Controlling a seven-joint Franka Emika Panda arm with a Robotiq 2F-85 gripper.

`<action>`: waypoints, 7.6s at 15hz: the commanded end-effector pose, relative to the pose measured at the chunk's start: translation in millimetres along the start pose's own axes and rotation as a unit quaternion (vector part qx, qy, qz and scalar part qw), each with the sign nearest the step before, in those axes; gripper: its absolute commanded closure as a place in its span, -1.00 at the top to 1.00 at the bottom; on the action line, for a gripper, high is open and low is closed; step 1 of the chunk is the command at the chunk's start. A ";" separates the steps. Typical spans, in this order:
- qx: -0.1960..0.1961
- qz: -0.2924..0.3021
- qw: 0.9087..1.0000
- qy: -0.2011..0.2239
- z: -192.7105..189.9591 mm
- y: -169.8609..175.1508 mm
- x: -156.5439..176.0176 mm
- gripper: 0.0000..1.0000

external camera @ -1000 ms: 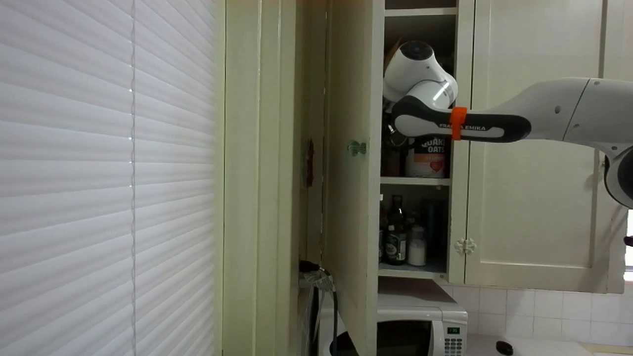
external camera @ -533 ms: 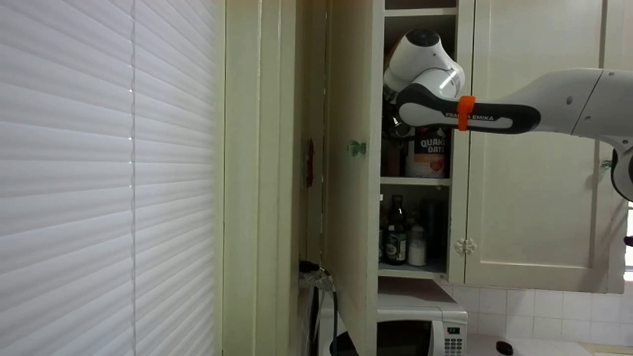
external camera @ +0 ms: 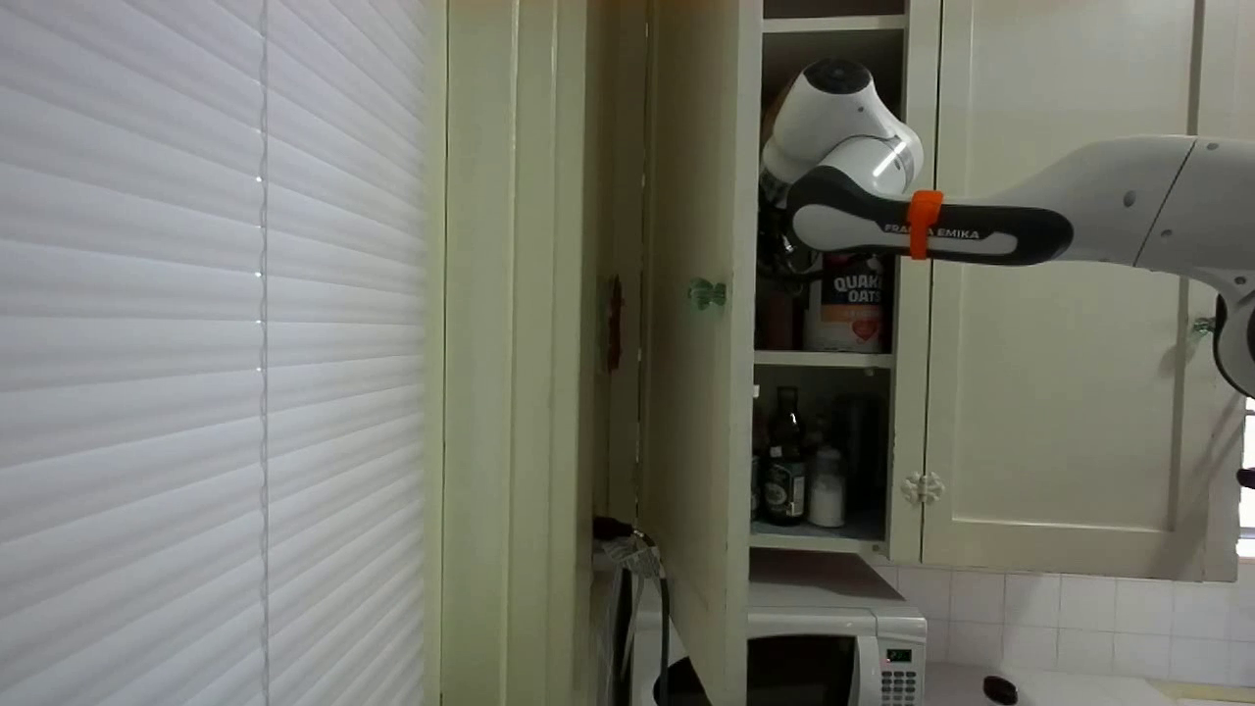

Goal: Remove the cupcake liners from the top cabinet

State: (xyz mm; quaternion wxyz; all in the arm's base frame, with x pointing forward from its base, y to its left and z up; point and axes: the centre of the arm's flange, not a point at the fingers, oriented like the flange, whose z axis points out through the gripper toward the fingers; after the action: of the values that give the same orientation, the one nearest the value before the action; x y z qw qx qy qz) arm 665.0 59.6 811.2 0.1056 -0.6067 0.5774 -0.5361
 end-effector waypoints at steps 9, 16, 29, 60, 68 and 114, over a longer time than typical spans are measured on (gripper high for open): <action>-0.001 0.008 1.000 -0.020 -19.6 2.6 9.5 -1.00; -0.012 0.036 0.995 -0.087 -71.2 8.4 38.5 -1.00; 0.010 0.011 0.948 -0.318 -121.0 67.5 92.6 -1.00; -0.059 -0.219 0.855 -0.467 -48.6 340.1 48.0 -1.00; -0.082 -0.228 0.849 -0.470 -1.5 409.9 -13.3 -1.00; -0.266 -0.183 0.836 -0.443 187.8 555.0 -255.1 -1.00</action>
State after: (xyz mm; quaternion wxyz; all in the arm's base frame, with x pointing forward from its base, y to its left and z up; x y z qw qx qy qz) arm 529.7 -8.7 208.0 0.0877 -0.8853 0.4566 -0.0103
